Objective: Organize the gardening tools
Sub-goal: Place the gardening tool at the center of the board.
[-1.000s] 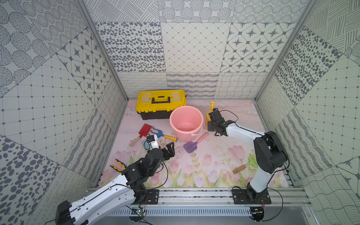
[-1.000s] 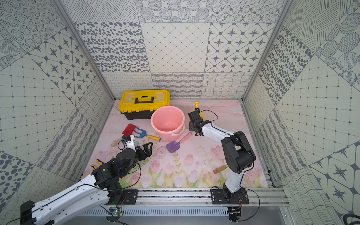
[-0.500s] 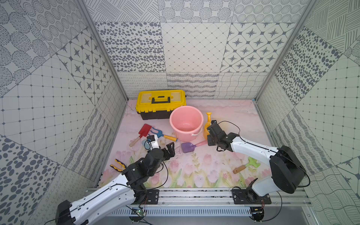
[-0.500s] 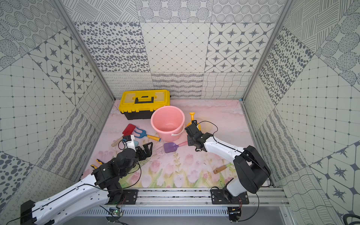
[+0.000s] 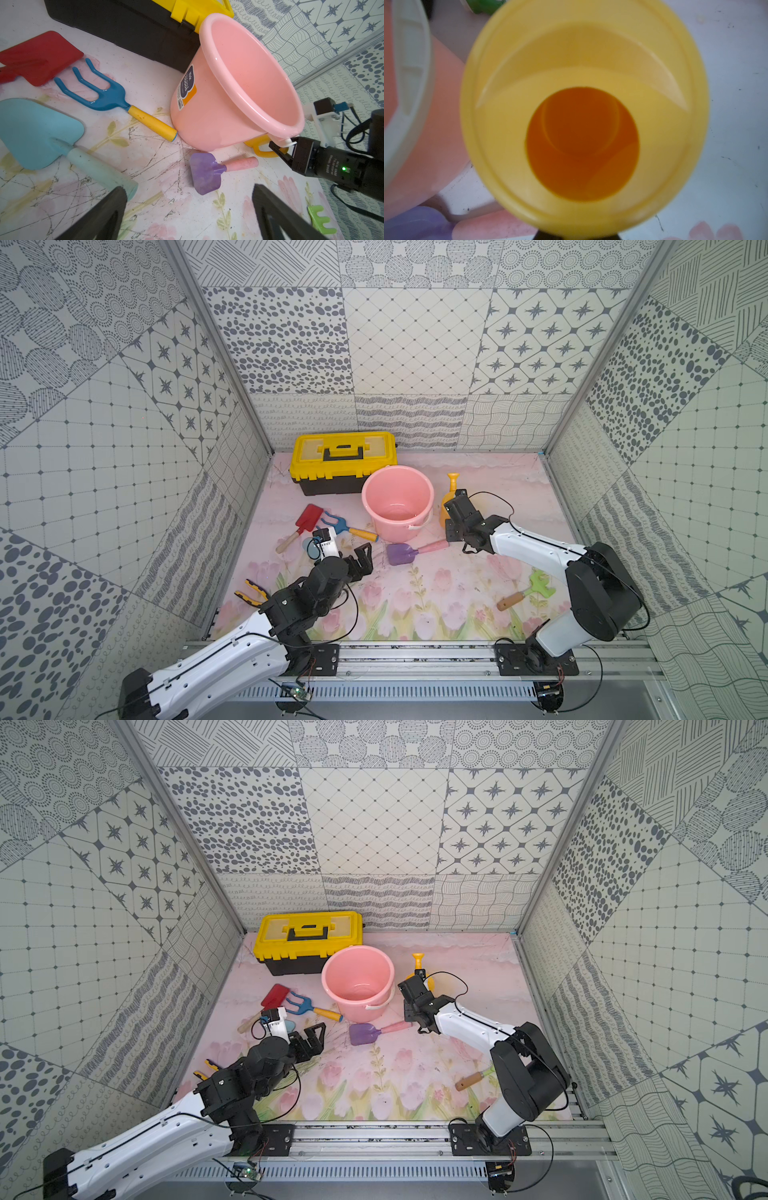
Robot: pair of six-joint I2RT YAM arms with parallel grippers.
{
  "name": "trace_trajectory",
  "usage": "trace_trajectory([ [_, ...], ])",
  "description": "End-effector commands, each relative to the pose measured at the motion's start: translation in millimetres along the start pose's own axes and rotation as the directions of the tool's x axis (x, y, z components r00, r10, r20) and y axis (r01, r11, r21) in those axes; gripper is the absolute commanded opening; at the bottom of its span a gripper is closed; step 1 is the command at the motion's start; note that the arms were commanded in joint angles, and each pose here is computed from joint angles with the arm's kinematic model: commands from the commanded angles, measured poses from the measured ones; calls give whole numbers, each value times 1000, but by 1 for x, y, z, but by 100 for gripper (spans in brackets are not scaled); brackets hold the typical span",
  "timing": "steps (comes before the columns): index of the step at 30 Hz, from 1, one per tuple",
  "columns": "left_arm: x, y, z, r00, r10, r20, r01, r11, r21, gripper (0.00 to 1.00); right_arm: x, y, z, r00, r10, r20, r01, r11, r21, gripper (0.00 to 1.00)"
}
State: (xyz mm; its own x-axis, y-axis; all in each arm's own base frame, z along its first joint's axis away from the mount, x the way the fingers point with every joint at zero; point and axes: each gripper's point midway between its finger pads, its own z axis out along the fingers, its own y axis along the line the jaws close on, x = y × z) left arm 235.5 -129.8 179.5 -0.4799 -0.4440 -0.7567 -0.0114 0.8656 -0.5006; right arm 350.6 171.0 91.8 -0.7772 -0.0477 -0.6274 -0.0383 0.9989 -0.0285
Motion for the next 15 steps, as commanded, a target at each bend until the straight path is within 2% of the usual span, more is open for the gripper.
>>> trace_trajectory([
  [1,-3,-1,-1,1000,12,12,-12,1000,-3,99,-5,0,0,1000,7,17,-7,1000,4,0],
  [2,-3,0,-1,1000,11,14,-11,1000,-4,99,-5,0,0,1000,12,17,-12,1000,2,5],
  [4,-3,0,0,1000,12,13,-12,1000,-6,99,-7,0,-4,1000,19,23,-19,1000,-8,31],
  [7,-3,1,0,1000,18,16,-17,1000,-13,100,-13,2,-16,998,41,50,-39,998,-40,60],
  [11,-3,4,2,999,25,21,-24,999,-29,99,-25,4,-49,989,67,135,-54,994,-100,79],
  [15,-2,9,5,999,40,27,-38,997,-62,100,-24,11,-79,973,70,218,-28,981,-190,89],
])
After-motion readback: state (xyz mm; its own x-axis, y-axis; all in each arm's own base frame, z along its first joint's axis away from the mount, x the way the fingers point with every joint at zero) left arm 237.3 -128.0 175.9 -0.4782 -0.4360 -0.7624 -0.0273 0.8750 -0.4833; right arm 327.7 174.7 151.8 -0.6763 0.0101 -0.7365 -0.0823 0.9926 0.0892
